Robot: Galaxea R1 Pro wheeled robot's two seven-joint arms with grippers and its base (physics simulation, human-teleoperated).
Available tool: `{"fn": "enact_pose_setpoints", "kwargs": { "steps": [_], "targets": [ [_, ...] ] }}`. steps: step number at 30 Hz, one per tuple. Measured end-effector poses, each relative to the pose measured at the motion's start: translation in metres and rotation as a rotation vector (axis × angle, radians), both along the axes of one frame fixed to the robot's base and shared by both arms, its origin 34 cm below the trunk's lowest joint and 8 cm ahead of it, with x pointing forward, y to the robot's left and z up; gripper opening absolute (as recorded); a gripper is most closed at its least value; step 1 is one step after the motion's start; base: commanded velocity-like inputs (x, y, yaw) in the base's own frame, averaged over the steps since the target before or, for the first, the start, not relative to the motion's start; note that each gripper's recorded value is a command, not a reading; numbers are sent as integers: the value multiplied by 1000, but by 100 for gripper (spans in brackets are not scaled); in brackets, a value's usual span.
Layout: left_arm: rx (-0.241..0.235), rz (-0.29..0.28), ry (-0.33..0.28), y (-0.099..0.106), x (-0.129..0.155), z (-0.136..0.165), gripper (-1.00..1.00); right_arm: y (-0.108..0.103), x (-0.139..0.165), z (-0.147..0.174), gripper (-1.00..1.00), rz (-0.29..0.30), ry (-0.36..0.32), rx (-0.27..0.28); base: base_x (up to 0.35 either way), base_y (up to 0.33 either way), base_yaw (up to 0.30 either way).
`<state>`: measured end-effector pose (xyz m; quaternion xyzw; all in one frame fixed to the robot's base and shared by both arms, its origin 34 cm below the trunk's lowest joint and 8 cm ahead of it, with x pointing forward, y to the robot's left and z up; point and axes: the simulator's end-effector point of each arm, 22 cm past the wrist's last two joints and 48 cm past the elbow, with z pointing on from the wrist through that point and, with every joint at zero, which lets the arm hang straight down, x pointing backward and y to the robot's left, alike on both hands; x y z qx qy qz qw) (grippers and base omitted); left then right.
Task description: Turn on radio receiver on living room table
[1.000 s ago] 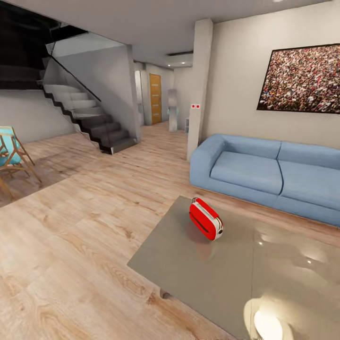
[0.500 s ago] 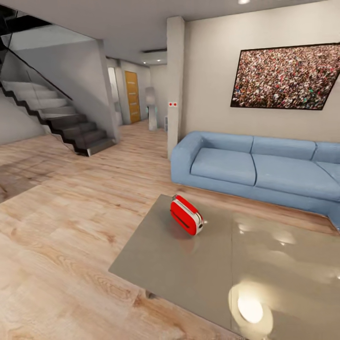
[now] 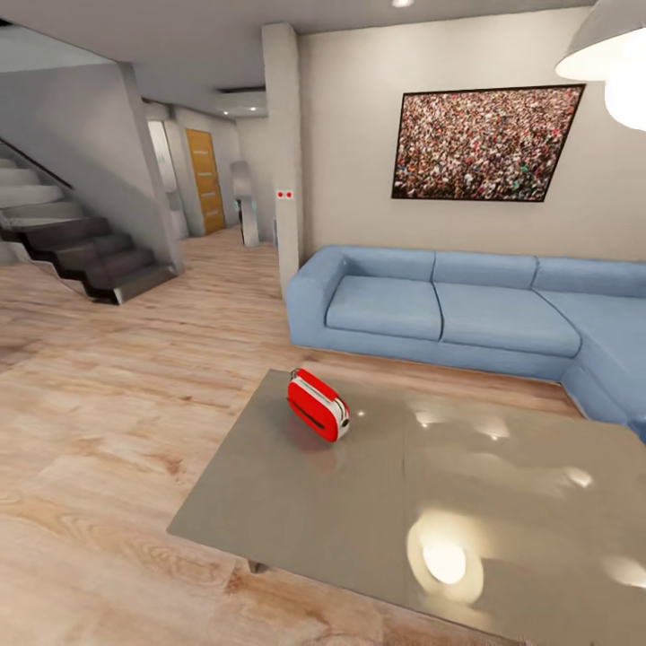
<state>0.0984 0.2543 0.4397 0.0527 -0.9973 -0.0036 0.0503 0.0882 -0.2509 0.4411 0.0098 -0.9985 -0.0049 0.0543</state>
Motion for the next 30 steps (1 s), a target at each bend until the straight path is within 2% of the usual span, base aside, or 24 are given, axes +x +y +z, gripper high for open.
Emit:
{"fn": "enact_pose_setpoints", "kwargs": {
  "steps": [15,24,30],
  "targets": [
    [0,0,11,0,-4,0,100,0,-4,1,100,0,10,-1,0,0,-283],
    [0,-1,13,0,-5,1,100,0,-5,1,100,1,15,-3,12,1,-49],
    [0,-1,13,1,-5,1,100,0,-5,1,100,3,16,-5,228,72,-2]
  ]
}}
